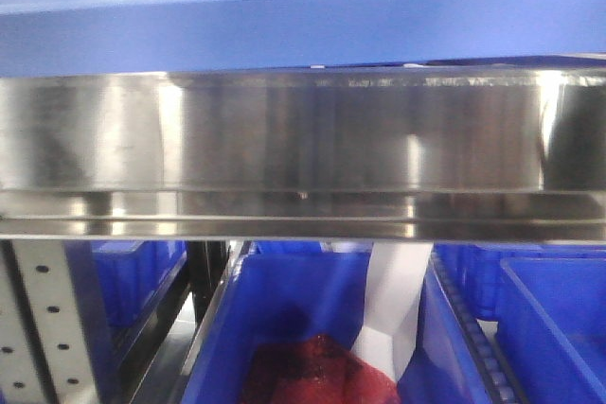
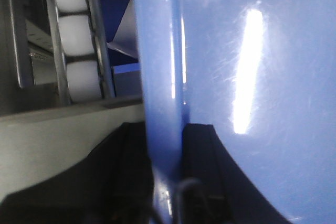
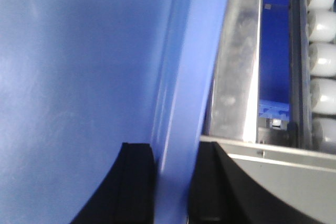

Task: Grab blue tray and place on right shelf
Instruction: 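Drive up to the metal shelf holding the tray above its edge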

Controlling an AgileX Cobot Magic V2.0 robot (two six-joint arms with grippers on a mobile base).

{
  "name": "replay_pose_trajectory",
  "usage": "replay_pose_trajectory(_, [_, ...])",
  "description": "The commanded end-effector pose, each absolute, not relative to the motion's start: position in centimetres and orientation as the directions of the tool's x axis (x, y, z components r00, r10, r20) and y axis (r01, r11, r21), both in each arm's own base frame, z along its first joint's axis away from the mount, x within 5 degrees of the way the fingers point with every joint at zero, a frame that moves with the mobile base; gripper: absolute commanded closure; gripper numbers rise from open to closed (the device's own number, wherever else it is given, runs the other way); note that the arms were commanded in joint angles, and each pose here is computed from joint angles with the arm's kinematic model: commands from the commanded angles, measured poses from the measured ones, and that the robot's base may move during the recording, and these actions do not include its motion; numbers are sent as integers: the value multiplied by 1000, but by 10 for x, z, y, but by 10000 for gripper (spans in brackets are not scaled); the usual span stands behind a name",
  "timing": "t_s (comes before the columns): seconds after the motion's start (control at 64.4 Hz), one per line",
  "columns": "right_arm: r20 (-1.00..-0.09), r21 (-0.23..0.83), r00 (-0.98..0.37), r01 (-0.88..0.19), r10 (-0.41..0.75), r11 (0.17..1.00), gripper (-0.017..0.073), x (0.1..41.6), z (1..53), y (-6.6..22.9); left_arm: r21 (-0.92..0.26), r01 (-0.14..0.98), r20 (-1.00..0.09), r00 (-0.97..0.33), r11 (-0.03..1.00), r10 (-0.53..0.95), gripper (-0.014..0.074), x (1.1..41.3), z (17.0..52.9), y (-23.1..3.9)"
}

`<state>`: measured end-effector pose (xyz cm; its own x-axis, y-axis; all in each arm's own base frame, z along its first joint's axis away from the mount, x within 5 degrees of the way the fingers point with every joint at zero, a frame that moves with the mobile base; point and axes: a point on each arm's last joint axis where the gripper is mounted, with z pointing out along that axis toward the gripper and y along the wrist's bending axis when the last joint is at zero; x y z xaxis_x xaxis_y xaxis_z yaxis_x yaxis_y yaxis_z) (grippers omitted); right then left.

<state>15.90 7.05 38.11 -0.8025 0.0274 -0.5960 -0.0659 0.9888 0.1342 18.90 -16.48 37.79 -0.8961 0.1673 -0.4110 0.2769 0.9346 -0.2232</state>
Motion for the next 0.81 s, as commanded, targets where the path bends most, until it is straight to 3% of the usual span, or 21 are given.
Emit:
replay_pose_trajectory(0.0, [-692, 102, -722, -97, 0, 990, 503, 160, 398, 66, -183, 308, -407, -888, 933, 214, 642, 179, 387, -157])
replay_pose_trajectory(0.792, [-692, 102, -722, -97, 0, 990, 503, 160, 398, 66, -183, 308, -407, -888, 933, 214, 642, 179, 387, -157])
